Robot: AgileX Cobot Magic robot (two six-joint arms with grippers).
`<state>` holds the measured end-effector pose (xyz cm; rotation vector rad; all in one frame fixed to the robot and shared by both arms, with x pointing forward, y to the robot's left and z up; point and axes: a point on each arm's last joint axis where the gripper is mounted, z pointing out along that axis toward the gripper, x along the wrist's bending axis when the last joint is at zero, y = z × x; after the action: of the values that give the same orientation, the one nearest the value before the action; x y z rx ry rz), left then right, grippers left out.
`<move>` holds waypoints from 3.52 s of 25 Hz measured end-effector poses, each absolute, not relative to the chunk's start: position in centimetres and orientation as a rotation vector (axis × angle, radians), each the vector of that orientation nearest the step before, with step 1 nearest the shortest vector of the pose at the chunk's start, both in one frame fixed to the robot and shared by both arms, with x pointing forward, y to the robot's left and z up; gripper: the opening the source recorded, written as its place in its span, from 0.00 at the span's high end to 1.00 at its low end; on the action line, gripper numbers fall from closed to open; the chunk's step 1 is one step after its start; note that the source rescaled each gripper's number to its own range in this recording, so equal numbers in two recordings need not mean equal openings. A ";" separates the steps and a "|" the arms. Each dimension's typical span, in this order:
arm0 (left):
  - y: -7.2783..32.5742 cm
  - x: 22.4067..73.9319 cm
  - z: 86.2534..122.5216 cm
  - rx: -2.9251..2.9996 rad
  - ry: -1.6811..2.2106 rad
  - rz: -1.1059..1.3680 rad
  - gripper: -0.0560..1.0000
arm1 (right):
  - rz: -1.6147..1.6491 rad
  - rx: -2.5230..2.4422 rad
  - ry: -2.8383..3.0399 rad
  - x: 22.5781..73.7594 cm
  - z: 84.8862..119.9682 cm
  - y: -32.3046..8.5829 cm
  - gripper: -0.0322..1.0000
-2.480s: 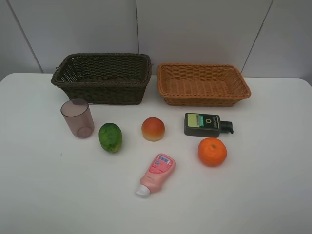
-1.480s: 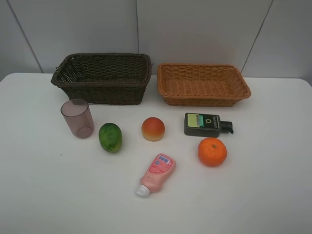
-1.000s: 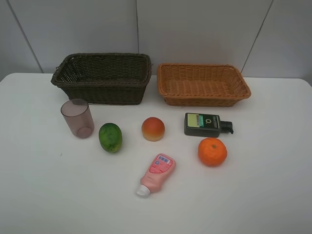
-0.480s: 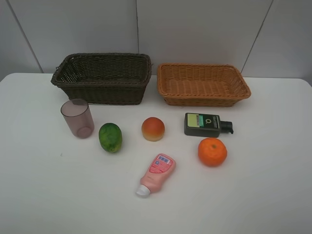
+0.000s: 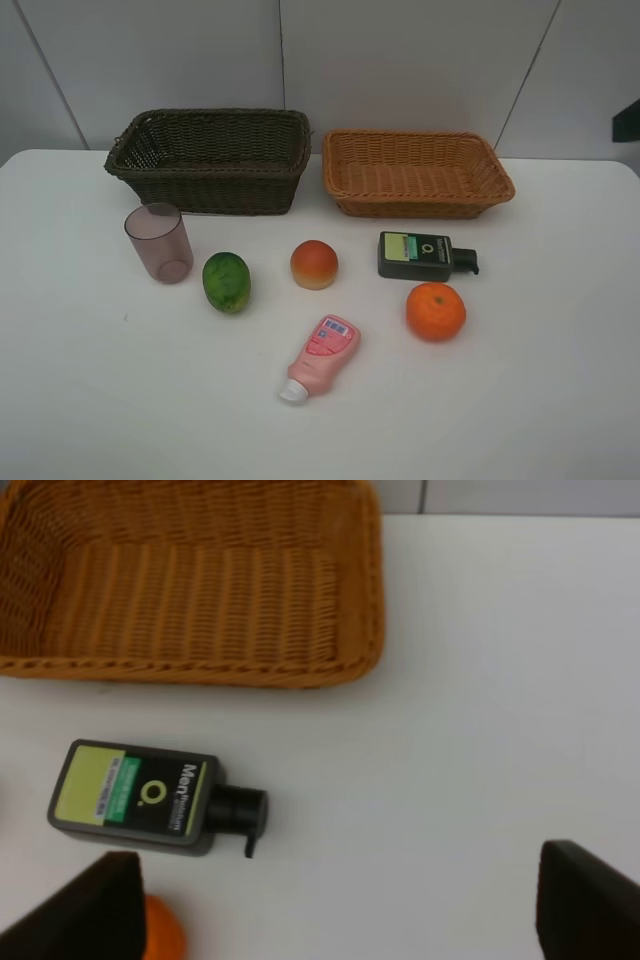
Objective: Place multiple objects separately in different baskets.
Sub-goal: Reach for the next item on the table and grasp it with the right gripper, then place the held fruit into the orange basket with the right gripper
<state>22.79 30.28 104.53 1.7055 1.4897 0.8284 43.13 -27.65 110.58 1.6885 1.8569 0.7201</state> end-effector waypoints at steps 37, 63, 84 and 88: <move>30.3 22.8 104.5 1.705 1.490 0.828 0.00 | 0.205 2.267 2.009 50.8 93.3 -15.9 0.15; 30.3 22.8 104.5 1.705 1.490 0.828 0.00 | 0.071 2.269 2.017 51.7 88.2 -15.7 0.49; 30.3 22.8 104.5 1.705 1.490 0.828 0.00 | 0.053 2.253 2.031 51.4 89.0 -15.8 0.69; 30.3 22.8 104.5 1.705 1.490 0.828 0.00 | 0.055 2.144 2.126 51.8 91.8 -15.7 0.69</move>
<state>22.79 30.28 104.53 1.7055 1.4897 0.8284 51.78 -15.75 91.83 2.1444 2.1256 0.0555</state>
